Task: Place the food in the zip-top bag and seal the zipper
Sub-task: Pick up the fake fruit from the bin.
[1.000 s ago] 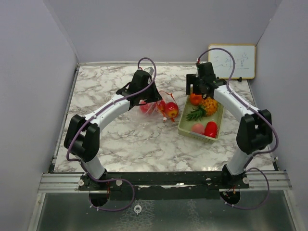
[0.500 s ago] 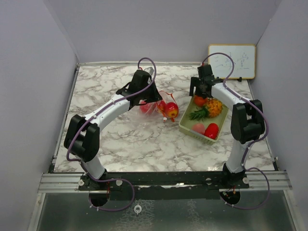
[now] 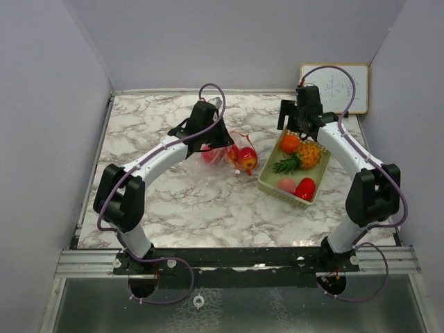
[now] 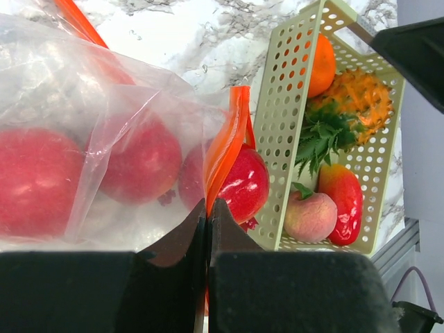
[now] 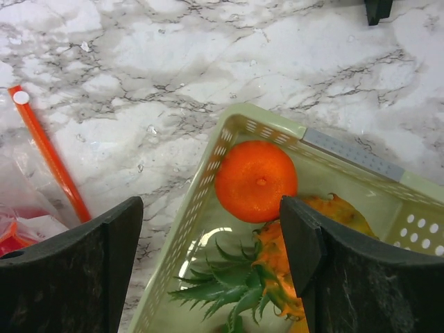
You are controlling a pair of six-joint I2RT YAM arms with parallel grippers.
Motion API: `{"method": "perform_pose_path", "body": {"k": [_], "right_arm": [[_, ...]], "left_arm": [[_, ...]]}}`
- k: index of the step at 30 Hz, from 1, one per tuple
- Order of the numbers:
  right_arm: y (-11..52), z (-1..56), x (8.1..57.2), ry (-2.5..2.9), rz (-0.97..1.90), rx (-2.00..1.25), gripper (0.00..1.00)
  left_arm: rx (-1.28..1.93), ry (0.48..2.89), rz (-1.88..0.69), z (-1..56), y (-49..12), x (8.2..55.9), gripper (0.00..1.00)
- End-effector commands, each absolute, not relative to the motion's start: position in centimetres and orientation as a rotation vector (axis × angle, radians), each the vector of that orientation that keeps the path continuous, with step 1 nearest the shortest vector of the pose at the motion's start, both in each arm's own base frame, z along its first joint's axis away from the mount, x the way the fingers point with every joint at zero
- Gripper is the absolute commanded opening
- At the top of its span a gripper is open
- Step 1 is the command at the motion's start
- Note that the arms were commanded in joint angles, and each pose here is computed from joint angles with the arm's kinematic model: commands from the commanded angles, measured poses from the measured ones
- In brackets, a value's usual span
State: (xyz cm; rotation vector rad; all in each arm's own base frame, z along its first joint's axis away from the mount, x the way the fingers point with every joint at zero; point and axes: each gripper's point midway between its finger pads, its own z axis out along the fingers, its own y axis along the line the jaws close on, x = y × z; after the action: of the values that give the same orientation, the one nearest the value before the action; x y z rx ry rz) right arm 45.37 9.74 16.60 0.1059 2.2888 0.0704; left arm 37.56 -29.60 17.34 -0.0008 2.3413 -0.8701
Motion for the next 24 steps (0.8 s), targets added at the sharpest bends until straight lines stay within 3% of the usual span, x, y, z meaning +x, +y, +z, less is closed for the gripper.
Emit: {"method": "perform_pose_path", "body": {"k": [1,13,24], "right_arm": [[8.0,16.0,44.2,2.344,0.01,0.147,0.79],[8.5,8.8,44.8,2.518,0.124,0.105,0.84],[6.0,4.2,44.2,2.561,-0.059,0.107,0.84]], "left_arm": [[0.02,2.326,-0.905,17.7,-30.3,38.3,0.0],[0.016,2.31,-0.896,18.3,-30.0,38.4,0.0],[0.005,2.324,-0.879,17.9,-29.4,38.4,0.0]]}}
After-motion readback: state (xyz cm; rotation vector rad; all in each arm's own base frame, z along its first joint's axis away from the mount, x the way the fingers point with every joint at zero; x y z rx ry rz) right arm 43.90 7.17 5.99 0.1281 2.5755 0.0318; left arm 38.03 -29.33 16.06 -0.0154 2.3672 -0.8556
